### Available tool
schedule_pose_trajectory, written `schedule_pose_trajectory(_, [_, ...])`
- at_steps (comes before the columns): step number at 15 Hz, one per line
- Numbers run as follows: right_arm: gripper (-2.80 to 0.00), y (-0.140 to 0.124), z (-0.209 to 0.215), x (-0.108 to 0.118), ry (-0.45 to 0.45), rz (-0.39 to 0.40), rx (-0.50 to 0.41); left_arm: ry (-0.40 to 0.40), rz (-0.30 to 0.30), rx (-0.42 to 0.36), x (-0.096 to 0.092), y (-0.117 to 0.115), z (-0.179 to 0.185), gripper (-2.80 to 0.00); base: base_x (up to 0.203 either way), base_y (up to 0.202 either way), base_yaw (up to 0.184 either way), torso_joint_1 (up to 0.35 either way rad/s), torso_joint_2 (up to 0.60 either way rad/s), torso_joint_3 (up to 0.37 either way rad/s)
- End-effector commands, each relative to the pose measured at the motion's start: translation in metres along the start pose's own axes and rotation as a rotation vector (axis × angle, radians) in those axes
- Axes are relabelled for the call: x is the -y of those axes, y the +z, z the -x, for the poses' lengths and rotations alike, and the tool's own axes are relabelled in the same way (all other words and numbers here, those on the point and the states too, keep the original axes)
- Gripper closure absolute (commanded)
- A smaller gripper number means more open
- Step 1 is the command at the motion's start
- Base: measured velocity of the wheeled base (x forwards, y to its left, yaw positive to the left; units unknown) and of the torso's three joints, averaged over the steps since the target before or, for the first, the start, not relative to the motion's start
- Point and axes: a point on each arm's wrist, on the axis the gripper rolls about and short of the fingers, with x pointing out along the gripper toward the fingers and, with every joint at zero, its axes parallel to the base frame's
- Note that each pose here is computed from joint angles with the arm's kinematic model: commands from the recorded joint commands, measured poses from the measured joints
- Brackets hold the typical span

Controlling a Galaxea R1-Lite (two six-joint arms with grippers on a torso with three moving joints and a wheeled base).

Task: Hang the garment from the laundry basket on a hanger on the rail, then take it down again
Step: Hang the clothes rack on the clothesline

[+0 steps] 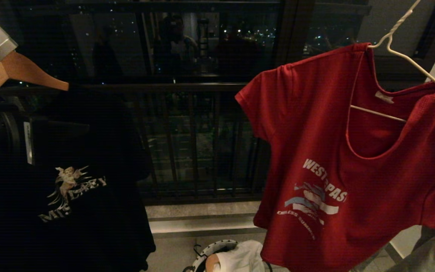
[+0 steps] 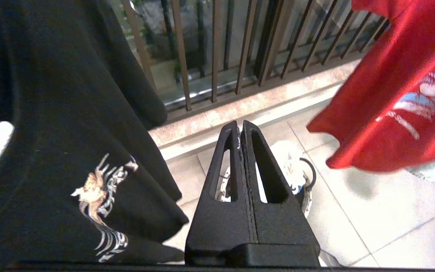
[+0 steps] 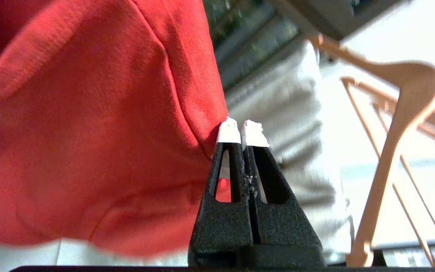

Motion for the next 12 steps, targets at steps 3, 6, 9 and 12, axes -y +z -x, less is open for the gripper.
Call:
schedule_pose_trajectory(3, [0.00, -0.011, 0.001, 0.007, -0.068, -0.010, -0.065, 0.000, 0.002, -0.037, -0.001, -0.003, -0.011, 0.00, 0.000, 0.000, 0.000, 0.000, 0.00, 0.000])
schedule_pose_trajectory(6, [0.00, -0.016, 0.006, 0.004, -0.048, -0.004, -0.095, -0.006, 0.000, -0.074, -0.001, -0.006, -0.023, 0.00, 0.000, 0.000, 0.000, 0.000, 0.00, 0.000])
schedule_pose_trajectory(9, [0.00, -0.018, 0.008, 0.004, -0.035, -0.002, -0.105, -0.010, 0.000, -0.108, -0.001, -0.009, -0.035, 0.00, 0.000, 0.000, 0.000, 0.000, 0.00, 0.000])
schedule_pose_trajectory(12, [0.00, -0.020, 0.014, 0.002, -0.024, -0.045, -0.087, -0.013, 0.000, -0.127, -0.001, -0.011, -0.041, 0.00, 0.000, 0.000, 0.000, 0.000, 0.00, 0.000])
